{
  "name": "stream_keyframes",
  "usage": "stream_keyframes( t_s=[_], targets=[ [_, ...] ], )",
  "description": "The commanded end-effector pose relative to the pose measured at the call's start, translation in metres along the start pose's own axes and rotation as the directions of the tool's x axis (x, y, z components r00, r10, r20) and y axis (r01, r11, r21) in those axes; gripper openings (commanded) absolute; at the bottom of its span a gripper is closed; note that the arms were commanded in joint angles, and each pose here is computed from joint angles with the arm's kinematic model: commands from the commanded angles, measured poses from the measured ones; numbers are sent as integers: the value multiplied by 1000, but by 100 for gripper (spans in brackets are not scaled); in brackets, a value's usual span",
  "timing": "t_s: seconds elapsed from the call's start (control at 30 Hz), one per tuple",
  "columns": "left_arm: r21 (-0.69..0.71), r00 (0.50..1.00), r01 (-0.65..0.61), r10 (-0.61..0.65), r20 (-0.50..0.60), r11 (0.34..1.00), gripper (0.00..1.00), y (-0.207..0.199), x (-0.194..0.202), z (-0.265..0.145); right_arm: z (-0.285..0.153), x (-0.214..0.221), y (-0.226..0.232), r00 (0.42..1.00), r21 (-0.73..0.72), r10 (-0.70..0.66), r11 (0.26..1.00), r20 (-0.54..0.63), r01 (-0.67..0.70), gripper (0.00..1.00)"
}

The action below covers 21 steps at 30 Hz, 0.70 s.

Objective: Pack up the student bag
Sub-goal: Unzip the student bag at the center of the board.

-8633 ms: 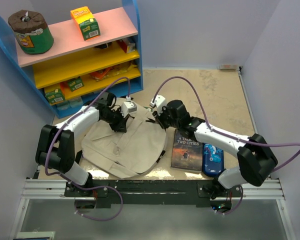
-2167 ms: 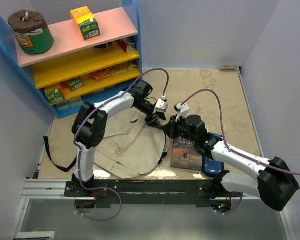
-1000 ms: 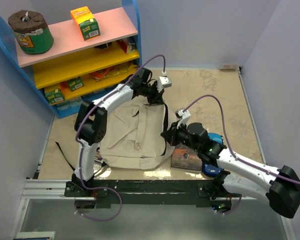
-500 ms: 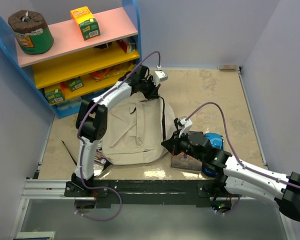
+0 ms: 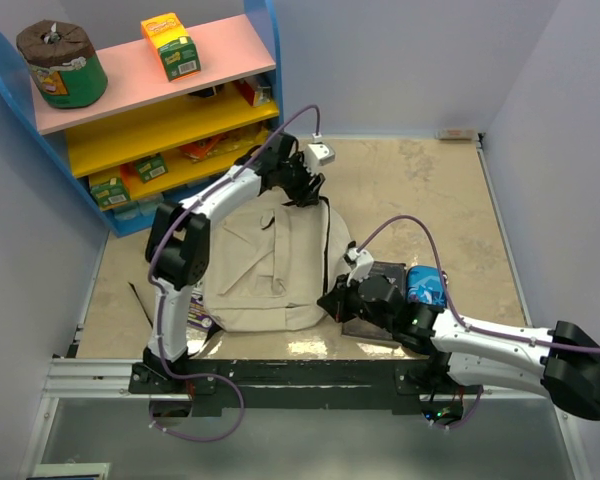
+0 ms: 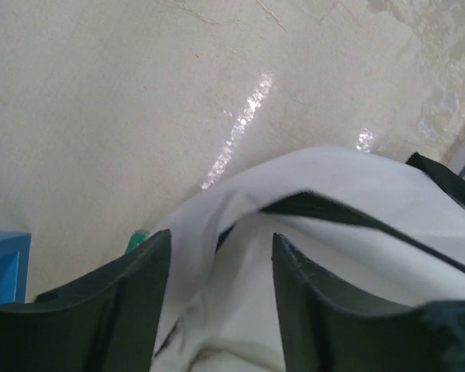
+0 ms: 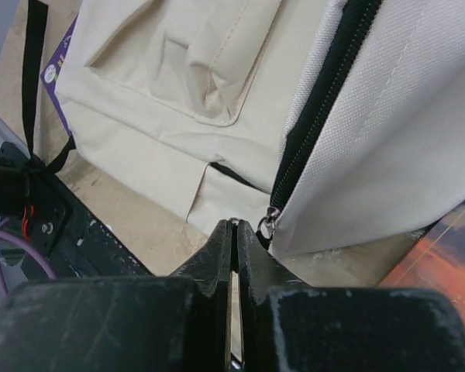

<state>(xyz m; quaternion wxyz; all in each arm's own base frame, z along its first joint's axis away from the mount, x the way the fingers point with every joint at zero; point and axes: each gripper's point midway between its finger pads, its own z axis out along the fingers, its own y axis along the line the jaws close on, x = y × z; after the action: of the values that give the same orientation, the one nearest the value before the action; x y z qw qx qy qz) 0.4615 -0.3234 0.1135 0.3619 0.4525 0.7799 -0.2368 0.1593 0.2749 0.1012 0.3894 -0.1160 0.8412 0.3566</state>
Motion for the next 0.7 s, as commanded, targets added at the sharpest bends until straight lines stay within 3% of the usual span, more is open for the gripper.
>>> stream_keyframes(
  t_s=[0.0, 0.2, 0.37, 0.47, 0.57, 0.6, 0.67],
  targets=[
    [-46, 989, -79, 84, 119, 996, 62, -18, -43, -72, 3, -23, 2, 996, 57, 48, 997, 71, -52, 0],
    [48, 991, -56, 50, 124, 997, 64, -62, -21, -106, 15, -9, -12, 997, 123, 72, 989, 41, -76, 0],
    [238, 996, -1, -21, 87, 971, 64, -125, 16, -90, 16, -10, -6, 996, 90, 81, 992, 47, -85, 0],
    [278, 990, 53, -86, 108, 959, 71, -138, 30, -78, 15, -13, 3, 995, 46, 83, 995, 54, -86, 0],
    [291, 977, 77, -130, 168, 954, 86, -140, 24, -72, 15, -7, 3, 996, 30, 77, 996, 39, -78, 0],
    [298, 976, 82, -138, 171, 951, 100, -141, 23, -70, 16, -6, 3, 997, 32, 74, 997, 33, -75, 0],
    [311, 973, 102, -160, 166, 945, 100, -142, 21, -64, 16, -3, 1, 997, 42, 68, 997, 21, -69, 0]
  ],
)
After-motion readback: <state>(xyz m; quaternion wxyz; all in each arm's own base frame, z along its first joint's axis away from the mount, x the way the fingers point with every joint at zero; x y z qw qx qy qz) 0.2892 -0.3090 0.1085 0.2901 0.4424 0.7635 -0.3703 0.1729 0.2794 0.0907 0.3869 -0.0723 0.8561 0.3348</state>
